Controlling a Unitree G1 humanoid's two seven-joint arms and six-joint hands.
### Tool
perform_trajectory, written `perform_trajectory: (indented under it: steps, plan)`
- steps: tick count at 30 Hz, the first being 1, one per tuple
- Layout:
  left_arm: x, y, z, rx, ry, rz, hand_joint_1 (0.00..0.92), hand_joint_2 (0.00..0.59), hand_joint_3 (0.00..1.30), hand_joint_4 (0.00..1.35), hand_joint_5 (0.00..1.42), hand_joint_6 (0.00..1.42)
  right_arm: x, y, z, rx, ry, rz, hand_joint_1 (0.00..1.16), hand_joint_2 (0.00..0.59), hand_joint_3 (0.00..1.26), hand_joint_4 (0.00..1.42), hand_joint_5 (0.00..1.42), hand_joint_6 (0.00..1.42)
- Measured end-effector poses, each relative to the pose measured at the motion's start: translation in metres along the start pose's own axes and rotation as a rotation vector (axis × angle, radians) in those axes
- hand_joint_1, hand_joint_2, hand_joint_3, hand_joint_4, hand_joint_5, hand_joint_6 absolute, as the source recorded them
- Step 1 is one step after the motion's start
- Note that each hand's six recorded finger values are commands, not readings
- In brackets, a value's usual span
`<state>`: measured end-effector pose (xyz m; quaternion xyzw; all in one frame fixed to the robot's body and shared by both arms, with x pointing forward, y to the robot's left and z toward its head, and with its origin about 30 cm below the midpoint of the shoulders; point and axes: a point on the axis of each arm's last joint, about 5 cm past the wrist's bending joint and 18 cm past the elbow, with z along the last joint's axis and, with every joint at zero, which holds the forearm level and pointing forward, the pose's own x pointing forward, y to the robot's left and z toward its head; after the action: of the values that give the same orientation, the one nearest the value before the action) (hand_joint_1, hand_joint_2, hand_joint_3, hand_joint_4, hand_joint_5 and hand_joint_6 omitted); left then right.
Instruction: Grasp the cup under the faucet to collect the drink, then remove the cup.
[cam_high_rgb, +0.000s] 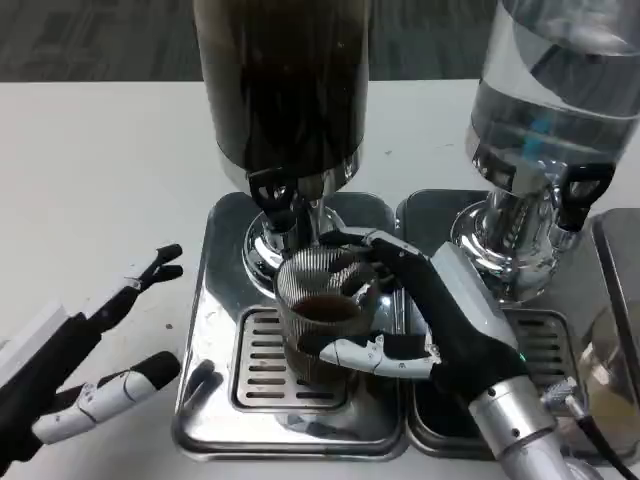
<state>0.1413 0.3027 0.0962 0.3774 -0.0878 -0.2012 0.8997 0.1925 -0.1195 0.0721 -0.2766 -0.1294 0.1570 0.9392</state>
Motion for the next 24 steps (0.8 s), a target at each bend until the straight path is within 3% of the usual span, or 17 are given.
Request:
perform_trajectory:
  steps: [5,11,15,24]
  plan:
    - [0.001,0.003,-0.0008,0.016,-0.001,-0.003,0.000,0.109,0.04,0.00,0.01,0.02,-0.003,-0.0012,-0.0013,0.000,0.011,-0.010,0.72,0.244,0.38,0.49,0.58,0.63]
    - [0.002,0.002,-0.0013,0.036,0.004,-0.033,0.000,0.109,0.04,0.00,0.01,0.02,-0.002,-0.0050,0.0020,-0.003,-0.007,-0.035,0.72,0.244,0.39,0.50,0.59,0.63]
    - [0.005,0.003,-0.0011,0.041,-0.004,-0.046,0.000,0.109,0.03,0.00,0.00,0.00,-0.007,-0.0057,0.0011,0.000,0.007,-0.046,0.72,0.244,0.40,0.50,0.60,0.65]
    - [0.007,0.005,-0.0016,0.049,-0.008,-0.057,0.000,0.109,0.03,0.00,0.00,0.00,-0.013,-0.0148,0.0025,-0.014,0.009,-0.084,0.72,0.244,0.40,0.51,0.60,0.65]
